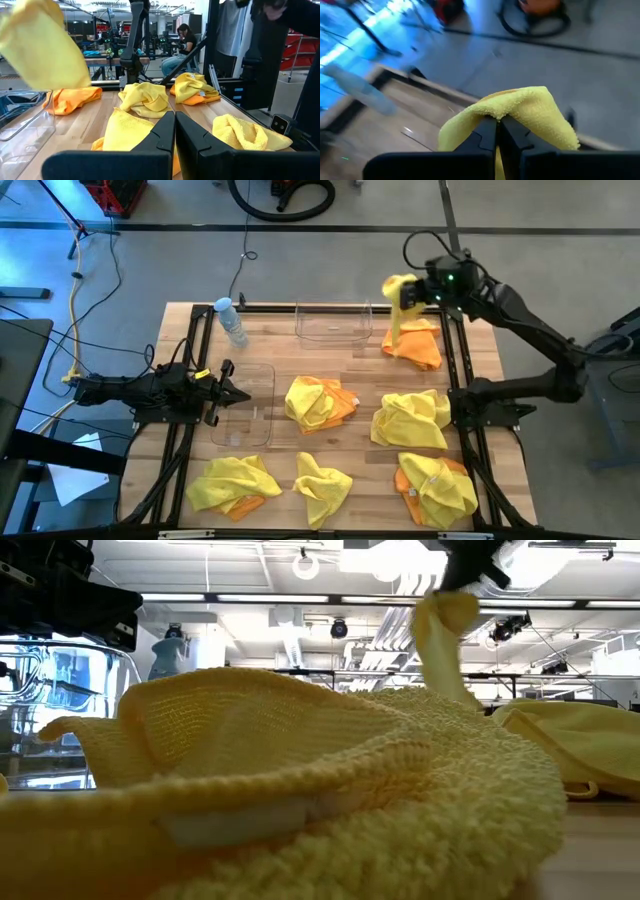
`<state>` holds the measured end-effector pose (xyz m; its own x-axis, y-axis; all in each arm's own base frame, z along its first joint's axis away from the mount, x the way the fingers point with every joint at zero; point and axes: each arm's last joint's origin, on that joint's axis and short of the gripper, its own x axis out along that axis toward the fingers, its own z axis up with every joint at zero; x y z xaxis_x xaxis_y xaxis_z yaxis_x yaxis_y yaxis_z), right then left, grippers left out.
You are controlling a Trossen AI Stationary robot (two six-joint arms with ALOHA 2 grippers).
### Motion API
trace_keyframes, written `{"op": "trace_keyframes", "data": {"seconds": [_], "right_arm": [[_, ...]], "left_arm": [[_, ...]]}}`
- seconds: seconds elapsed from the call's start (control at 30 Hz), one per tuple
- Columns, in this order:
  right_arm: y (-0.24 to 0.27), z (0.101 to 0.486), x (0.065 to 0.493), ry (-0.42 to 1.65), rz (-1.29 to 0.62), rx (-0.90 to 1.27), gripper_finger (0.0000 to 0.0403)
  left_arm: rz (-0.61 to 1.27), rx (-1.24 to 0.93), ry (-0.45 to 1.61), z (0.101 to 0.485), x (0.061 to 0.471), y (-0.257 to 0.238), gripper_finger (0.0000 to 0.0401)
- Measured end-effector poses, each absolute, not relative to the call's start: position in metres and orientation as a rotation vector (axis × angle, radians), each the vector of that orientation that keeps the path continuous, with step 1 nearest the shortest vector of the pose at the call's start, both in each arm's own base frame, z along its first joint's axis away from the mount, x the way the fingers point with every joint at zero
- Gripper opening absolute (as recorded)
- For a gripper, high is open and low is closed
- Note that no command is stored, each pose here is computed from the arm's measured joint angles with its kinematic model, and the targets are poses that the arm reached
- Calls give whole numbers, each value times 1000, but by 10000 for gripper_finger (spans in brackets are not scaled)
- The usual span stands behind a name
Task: Sort microfiber towel by color & place in baskets
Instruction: Put the yellow microfiber towel into the top transparent bin
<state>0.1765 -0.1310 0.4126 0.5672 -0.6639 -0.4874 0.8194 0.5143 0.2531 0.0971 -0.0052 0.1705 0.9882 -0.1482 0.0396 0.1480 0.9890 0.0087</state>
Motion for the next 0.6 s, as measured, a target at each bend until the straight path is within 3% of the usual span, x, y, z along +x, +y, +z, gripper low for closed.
{"op": "trace_keyframes", "data": {"seconds": [0.27,0.6], "right_arm": [[-136,444,244,265,-763,387,0],[-153,444,322,291,-664,328,0]], "left_arm": [[-149,6,-40,170,97,-5,1],[-148,6,-40,170,97,-5,1]]}}
